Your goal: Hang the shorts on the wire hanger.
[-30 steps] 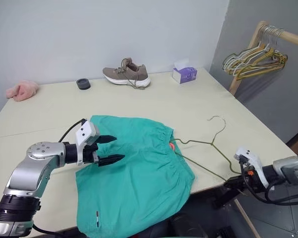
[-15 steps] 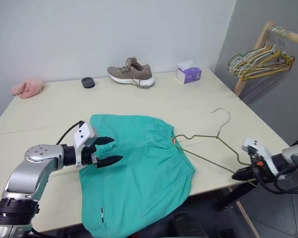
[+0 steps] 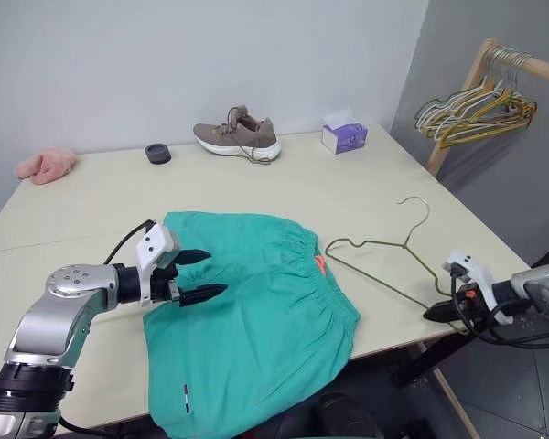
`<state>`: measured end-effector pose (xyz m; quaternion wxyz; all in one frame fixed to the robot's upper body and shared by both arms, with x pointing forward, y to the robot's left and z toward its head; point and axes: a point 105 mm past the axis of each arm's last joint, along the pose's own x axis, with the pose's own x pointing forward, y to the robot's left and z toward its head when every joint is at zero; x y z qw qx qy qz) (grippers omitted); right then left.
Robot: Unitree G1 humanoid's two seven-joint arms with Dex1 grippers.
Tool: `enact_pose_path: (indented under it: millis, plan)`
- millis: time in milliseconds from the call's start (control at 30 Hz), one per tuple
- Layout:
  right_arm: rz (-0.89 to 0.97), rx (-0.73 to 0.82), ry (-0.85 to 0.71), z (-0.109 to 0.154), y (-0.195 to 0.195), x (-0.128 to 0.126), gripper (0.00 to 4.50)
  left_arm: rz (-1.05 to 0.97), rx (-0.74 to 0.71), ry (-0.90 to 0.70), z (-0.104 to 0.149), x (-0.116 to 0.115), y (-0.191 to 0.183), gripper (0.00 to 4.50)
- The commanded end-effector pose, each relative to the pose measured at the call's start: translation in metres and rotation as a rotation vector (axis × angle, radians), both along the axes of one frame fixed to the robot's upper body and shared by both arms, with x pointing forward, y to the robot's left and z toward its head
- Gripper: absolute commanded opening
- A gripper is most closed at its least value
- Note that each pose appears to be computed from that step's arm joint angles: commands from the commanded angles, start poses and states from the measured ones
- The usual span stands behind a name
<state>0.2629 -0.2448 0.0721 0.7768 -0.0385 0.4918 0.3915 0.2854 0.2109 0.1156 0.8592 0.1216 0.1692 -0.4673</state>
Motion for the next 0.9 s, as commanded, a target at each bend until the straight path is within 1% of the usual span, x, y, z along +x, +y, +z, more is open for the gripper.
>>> enact_pose_path:
  millis: [33, 200, 333, 500, 633, 800, 900]
  plan:
    - [0.032, -0.003, -0.033, 0.008, 0.007, 0.006, 0.00, 0.006, 0.000, -0.062, 0.017, 0.004, 0.004, 4.49]
    - [0.107, 0.037, -0.023, 0.015, 0.025, 0.003, 0.00, 0.022, 0.003, -0.068, 0.018, 0.004, 0.007, 4.49]
    - [0.137, 0.042, -0.006, 0.016, 0.030, 0.001, 0.00, 0.043, 0.005, -0.075, 0.019, 0.005, 0.011, 4.49]
    - [0.164, 0.063, -0.014, 0.022, 0.036, 0.005, 0.00, 0.070, 0.010, -0.087, 0.021, 0.005, 0.017, 4.49]
    - [0.191, 0.074, 0.000, 0.025, 0.038, 0.001, 0.00, 0.082, 0.015, -0.088, 0.020, 0.004, 0.020, 4.49]
    - [0.179, 0.065, 0.024, 0.011, 0.046, 0.004, 0.00, 0.094, 0.013, -0.089, 0.019, 0.003, 0.021, 4.49]
    - [0.113, 0.077, 0.038, 0.001, 0.053, 0.016, 0.00, 0.093, 0.012, -0.091, 0.019, 0.003, 0.020, 4.49]
